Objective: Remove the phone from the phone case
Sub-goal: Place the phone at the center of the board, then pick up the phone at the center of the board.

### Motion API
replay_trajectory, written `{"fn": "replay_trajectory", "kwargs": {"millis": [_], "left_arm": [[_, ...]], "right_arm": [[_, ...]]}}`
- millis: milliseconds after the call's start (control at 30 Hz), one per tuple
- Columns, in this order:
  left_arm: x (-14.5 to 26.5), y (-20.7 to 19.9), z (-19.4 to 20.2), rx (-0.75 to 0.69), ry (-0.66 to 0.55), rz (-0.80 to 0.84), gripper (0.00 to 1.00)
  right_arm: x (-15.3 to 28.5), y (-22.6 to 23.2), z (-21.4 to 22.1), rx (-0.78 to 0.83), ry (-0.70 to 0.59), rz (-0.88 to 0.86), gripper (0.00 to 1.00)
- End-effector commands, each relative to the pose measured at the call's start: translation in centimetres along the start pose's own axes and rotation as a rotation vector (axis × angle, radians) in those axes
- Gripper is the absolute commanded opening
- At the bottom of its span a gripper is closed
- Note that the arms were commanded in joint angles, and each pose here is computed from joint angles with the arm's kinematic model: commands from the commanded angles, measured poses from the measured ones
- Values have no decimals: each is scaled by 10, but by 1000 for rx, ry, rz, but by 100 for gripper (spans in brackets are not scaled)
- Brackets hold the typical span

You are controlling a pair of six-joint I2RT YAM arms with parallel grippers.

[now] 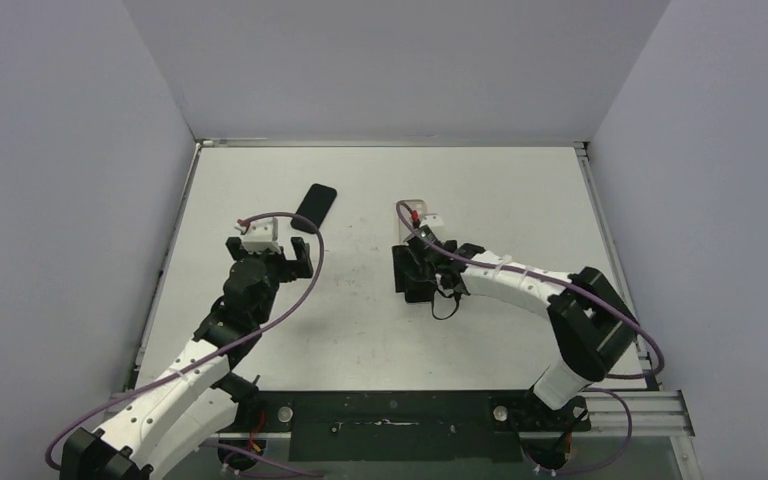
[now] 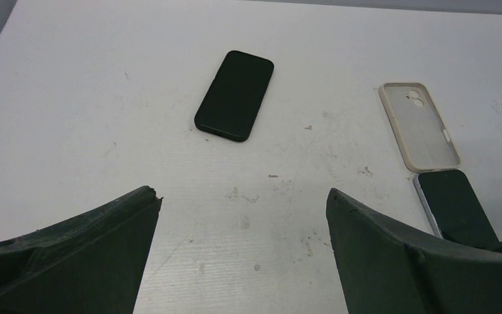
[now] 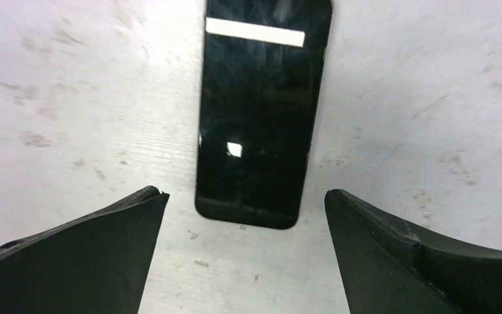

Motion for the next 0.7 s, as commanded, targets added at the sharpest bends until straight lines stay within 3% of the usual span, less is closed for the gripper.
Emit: {"fn": "replay_trajectory", "kwargs": {"millis": [0,133,300,667], "left_arm": [[-8,-11,-11,8,9,45,97],[-20,-20,-10,-20,90,95,97],[-44,-28,-8,-72,206,117,97],[-128,-27,-3,-190,423,104,97]], "right_arm": [[54,-15,-45,-26,-229,-100,99],[80,-45,-54,-74,-359,-150,100],[104,-92,-52,-127,-507,-93,100],[141,-125,-36,-182,-673,-40,100]]}}
Point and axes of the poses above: each gripper's point midway between its finger pads, its own x axis back along the fingers, its own y axis along the line the jaws close on, z = x × y, the point moved 7 cm from there along x, back along the fingers, and after that the axes turned 8 degrees about x, right-handed, at the moved point
